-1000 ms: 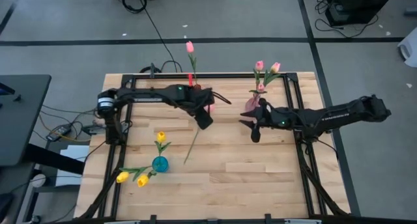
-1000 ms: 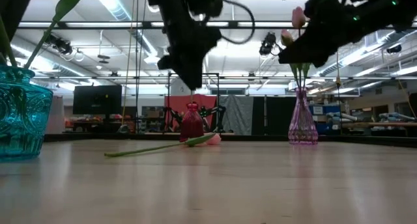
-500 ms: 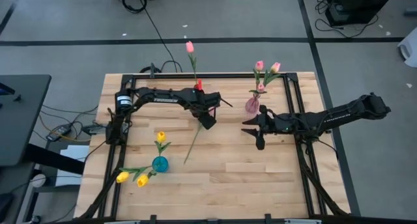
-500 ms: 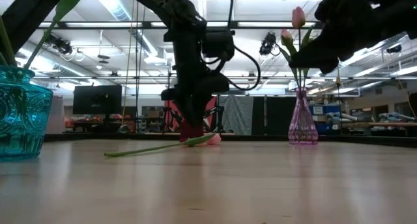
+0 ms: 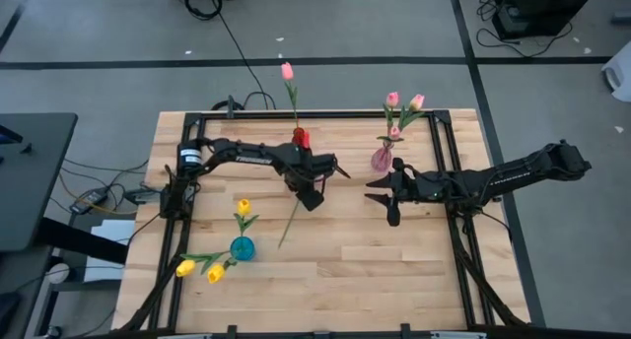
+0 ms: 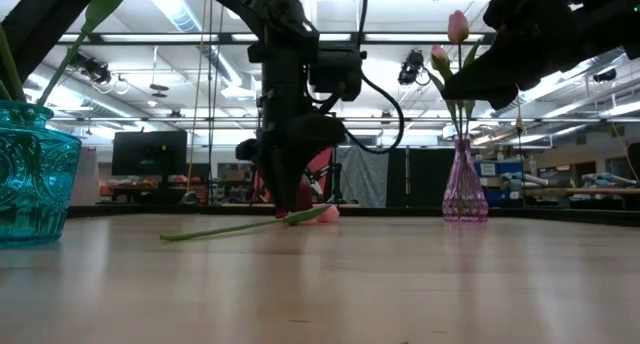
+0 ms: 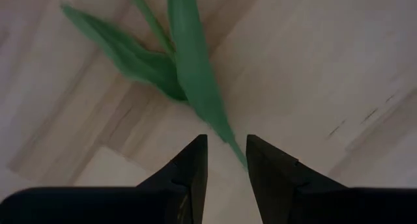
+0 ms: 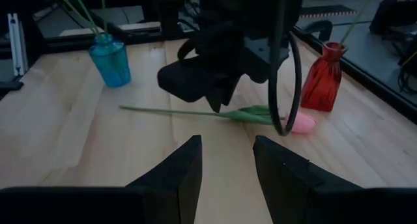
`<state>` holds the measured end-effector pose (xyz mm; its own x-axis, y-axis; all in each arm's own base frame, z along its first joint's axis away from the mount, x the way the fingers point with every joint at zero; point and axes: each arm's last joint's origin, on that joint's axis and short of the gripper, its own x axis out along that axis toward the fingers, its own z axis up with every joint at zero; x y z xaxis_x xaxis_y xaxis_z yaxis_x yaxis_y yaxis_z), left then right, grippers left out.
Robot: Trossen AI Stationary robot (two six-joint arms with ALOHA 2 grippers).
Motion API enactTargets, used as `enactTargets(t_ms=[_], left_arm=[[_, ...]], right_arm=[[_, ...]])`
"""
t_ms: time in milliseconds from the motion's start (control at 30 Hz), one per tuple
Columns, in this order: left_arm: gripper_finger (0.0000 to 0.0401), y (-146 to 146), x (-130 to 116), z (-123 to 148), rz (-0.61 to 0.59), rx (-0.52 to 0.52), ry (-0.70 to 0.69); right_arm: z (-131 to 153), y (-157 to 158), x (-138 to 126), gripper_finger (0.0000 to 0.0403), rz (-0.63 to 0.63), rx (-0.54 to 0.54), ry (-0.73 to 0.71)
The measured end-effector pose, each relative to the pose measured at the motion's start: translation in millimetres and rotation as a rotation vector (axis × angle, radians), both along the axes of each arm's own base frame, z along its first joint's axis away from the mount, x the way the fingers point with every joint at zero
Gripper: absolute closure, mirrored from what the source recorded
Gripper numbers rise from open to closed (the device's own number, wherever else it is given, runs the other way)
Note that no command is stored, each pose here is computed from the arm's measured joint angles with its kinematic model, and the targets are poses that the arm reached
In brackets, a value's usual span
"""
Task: Sort flowers into vase by color
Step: Put the pink tulip into the red vase
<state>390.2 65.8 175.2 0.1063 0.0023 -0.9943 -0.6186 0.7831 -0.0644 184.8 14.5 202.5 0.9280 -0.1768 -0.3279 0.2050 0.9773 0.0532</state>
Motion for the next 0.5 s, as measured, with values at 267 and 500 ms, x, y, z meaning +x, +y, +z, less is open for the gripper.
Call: enactTargets(t_ms=[267,500], left_arm=[[0.0291,-4,-1,-3,-0.005,0.017,0.023],[0.0291,-5,0,-20,-0.004,0.002,0.014]], right_arm=[[1,0,0,0.0251,0.012,0.002,-0.009],[1,1,1,0.0251,0.018,0.001,-0.012]])
